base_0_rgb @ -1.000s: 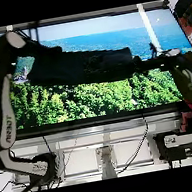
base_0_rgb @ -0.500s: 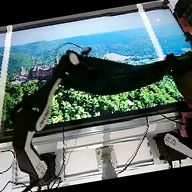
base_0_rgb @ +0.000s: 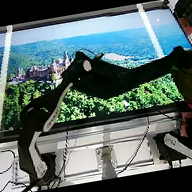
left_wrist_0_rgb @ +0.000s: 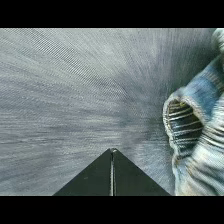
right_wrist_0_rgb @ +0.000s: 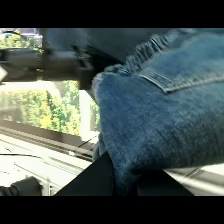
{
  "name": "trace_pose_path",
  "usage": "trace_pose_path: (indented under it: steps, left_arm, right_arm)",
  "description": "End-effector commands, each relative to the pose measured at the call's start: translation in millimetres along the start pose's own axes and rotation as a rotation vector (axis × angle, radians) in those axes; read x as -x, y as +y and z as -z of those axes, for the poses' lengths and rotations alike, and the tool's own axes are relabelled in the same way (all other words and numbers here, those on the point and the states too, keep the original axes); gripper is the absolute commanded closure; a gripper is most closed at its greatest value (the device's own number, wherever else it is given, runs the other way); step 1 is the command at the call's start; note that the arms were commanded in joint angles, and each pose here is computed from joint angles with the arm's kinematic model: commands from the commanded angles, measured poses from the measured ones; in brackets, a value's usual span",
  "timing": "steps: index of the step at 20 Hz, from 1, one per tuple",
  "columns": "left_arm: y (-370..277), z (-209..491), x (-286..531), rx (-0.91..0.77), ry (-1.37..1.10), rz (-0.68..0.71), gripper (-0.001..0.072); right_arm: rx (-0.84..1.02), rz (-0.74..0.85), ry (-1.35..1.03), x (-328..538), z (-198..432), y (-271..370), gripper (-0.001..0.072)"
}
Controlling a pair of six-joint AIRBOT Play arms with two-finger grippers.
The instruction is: Fold the clothes and pants, and hang the long-sleeved shirts on hangers.
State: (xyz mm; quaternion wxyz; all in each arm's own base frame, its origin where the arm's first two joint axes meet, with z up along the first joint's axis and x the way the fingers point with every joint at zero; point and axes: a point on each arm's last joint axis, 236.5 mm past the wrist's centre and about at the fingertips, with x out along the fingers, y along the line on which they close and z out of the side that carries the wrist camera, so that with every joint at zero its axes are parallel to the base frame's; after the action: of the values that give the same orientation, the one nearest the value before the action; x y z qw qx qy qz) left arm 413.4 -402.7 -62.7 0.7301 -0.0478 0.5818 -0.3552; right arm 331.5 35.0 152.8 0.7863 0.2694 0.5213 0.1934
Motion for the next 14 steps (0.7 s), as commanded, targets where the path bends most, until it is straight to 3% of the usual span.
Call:
trace_pose_path:
  steps: [1, 4, 8, 12, 13, 14]
  left_arm:
    - [30.5, -31.4, 71.7, -0.017, -0.097, -0.050, 0.0691]
    - [69.5, -64.5, 160.4, -0.001, -0.257, -0.139, 0.0691]
    - [127.6, -82.4, 291.0, 0.113, -0.483, -0.253, 0.0691]
    - [153.9, -70.0, 346.4, 0.181, -0.542, -0.299, 0.0690]
    - [159.7, -68.7, 351.5, 0.191, -0.549, -0.306, 0.0689]
    - [166.2, -66.8, 355.8, 0.203, -0.552, -0.314, 0.0689]
  right_arm:
    - [0.155, -0.012, 0.025, -39.1, -29.1, 42.4, 0.0686]
    - [0.306, -0.064, 0.163, -130.1, -27.7, 103.1, 0.0687]
    - [0.485, -0.136, 0.372, -253.3, 21.0, 177.7, 0.0688]
    - [0.571, -0.214, 0.266, -356.4, 32.7, 244.8, 0.0681]
    - [0.560, -0.215, 0.197, -373.3, 27.1, 249.5, 0.0659]
    - [0.543, -0.212, 0.180, -379.5, 26.9, 247.1, 0.0496]
